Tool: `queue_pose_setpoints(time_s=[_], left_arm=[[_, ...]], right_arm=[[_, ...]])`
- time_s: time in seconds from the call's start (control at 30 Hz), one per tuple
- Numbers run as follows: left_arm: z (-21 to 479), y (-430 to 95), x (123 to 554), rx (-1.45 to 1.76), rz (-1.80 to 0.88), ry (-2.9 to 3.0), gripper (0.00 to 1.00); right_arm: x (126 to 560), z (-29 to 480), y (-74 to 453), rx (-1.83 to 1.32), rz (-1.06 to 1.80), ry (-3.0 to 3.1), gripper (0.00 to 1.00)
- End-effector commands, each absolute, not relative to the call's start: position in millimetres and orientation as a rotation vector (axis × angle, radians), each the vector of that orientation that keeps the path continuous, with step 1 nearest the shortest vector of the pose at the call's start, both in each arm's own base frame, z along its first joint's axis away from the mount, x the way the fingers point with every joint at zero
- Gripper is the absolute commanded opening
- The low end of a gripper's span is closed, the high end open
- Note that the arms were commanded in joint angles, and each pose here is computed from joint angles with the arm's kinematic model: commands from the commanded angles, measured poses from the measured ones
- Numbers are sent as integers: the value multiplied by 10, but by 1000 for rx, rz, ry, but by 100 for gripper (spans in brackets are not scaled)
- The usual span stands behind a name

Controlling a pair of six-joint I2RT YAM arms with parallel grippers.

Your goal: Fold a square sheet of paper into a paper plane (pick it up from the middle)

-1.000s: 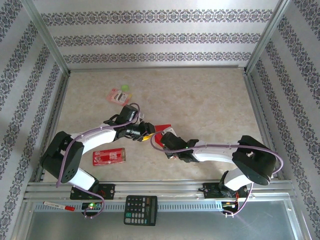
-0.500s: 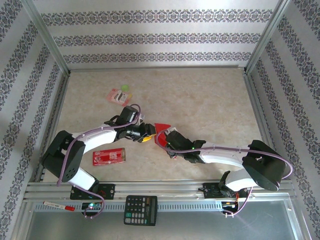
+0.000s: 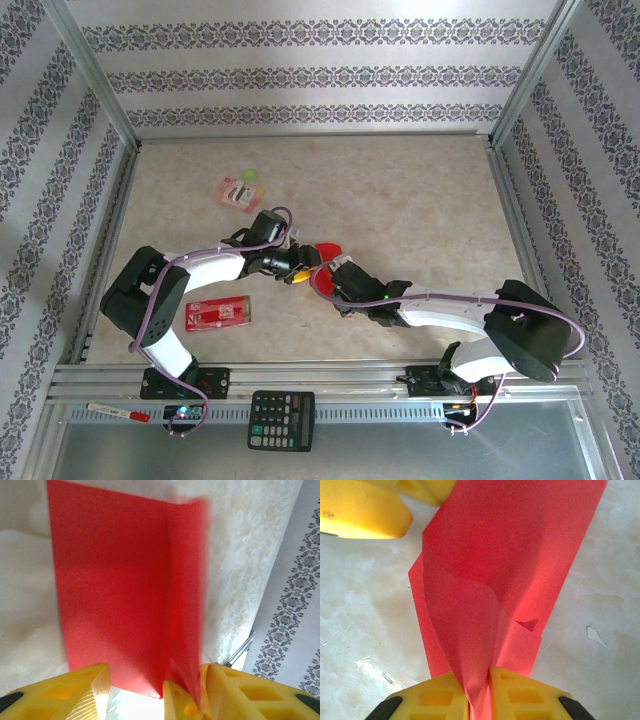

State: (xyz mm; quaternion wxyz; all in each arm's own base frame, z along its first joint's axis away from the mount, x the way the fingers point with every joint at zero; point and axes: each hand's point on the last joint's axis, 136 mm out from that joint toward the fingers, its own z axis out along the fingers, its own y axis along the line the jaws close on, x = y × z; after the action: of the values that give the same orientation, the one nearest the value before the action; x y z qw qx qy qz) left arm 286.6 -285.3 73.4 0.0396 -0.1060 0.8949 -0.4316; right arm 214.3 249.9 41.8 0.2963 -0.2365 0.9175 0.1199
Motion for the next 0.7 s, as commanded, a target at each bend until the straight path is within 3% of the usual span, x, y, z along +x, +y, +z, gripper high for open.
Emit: queue_pose_setpoints(time_s=[0.0,0.4,0.53,0.67], left_arm=[[899,-2941,2920,-283,-1372,2699,53],[823,-2884,3161,-277,-1353,2694,56],[785,-2942,3270,-263,-1347,2700,48],[686,-2929,3300,-257,-1294,2745,35]], right_arm=[[2140,340,2436,-644,282,2459,15],[2119,346,2430,-673,292,2441,13],[2118,342,2429,-673,293,2441,13],[2123,348,2412,-677,281,2436,13]])
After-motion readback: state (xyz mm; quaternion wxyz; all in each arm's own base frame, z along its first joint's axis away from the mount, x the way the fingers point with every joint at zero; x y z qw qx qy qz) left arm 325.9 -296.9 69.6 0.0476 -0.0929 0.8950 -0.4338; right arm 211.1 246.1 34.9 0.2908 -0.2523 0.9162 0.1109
